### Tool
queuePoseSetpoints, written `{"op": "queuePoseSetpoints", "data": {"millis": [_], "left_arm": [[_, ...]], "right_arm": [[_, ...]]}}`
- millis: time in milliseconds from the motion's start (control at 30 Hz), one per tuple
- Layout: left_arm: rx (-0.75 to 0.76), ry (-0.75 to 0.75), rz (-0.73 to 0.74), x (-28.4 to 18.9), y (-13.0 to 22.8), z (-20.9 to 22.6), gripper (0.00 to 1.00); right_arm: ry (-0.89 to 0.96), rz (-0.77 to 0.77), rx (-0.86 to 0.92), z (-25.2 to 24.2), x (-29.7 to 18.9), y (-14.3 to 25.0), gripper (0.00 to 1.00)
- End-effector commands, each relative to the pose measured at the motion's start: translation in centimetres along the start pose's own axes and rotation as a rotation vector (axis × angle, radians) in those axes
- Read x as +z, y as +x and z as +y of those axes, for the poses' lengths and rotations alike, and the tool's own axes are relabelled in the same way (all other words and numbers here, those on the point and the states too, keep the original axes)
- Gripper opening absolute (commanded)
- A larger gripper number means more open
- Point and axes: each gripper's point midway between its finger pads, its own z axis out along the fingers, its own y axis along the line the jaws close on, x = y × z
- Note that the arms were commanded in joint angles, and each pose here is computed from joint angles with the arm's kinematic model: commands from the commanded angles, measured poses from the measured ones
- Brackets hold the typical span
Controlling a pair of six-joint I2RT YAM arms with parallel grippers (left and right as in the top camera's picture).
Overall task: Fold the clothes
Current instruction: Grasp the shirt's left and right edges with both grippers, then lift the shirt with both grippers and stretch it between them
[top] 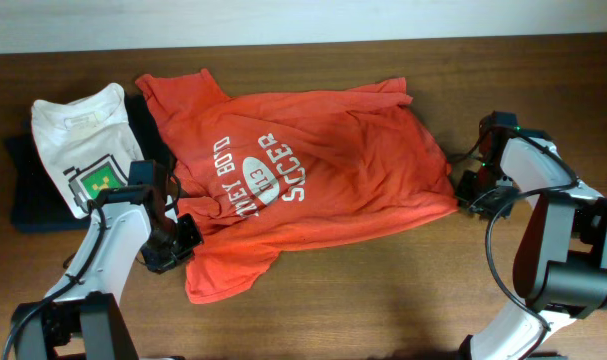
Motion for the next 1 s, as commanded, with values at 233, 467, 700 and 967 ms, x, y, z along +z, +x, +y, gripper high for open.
{"op": "queuePoseSetpoints", "data": {"millis": [233,467,700,967], "left_arm": [[0.021,0.006,-0.025,-0.4,-0.4,-0.2,0.00],[0.021,0.004,-0.029,-0.4,-0.5,-0.2,0.00],[0.021,0.004,-0.028,-0.4,-0.5,-0.2,0.00],[0.021,0.004,-0.028,-0.4,-0.5,-0.2,0.00]], "right_arm": [[-0.237,0.025,-0.056,4.0,-1.3,0.6,0.64],[-0.259,0.007,-0.061,4.6,-1.2,0.2,0.59],[-0.252,0.028,-0.060,4.6,0.4,0.5,0.53],[-0.249,0.038,-0.066,4.7,1.5,1.2,0.40]]}}
